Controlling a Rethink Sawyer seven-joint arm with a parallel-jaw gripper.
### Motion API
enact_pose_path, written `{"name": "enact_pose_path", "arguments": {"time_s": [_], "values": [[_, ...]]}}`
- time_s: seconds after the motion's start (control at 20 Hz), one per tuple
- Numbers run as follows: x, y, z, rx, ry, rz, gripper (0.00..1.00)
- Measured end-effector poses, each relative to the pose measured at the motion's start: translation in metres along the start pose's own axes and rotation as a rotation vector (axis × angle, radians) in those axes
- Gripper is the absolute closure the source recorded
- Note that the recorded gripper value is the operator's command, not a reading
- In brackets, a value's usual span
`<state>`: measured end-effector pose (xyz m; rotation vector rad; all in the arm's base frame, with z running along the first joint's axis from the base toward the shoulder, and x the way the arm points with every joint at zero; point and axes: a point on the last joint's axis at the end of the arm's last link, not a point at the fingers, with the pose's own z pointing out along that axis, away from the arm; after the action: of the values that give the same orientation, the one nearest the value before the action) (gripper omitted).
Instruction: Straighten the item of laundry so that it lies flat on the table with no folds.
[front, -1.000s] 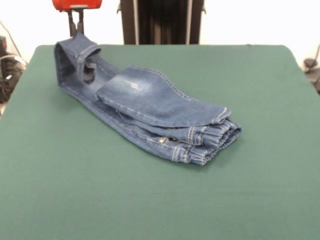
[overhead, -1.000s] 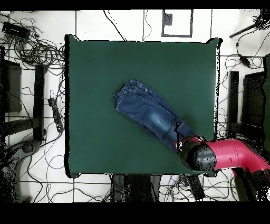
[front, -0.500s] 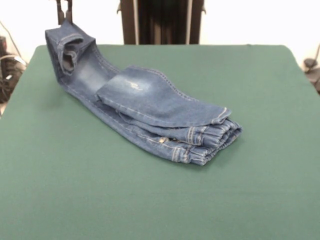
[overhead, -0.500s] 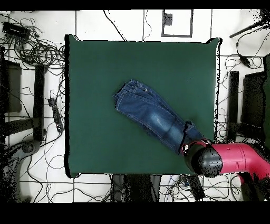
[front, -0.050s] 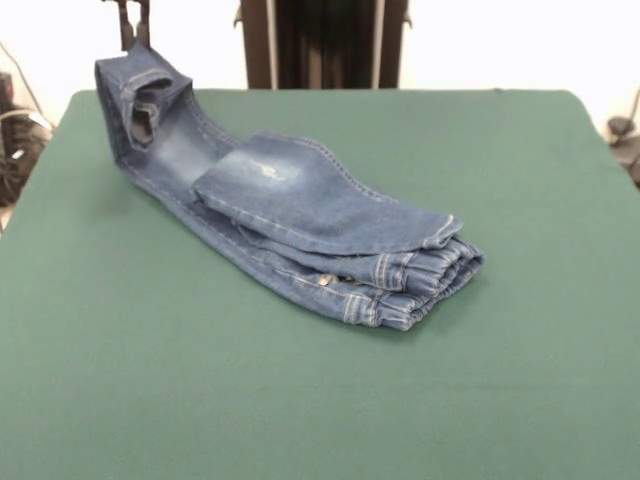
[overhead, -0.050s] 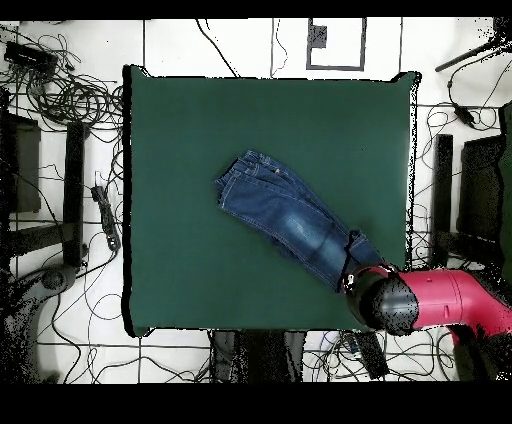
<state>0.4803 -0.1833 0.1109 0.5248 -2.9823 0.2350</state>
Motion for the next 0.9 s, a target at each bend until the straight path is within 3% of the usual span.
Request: {"name": "enact_pose_path", "arguments": {"time_s": [0.3, 0.35, 0.9], "values": [[-0.004, 0.006, -0.001, 0.001, -0.001, -0.014, 1.00], [-0.007, 0.010, -0.002, 0.002, -0.002, -0.024, 0.00], [-0.016, 0.023, -0.002, 0.032, -0.004, -0.092, 0.00]]}}
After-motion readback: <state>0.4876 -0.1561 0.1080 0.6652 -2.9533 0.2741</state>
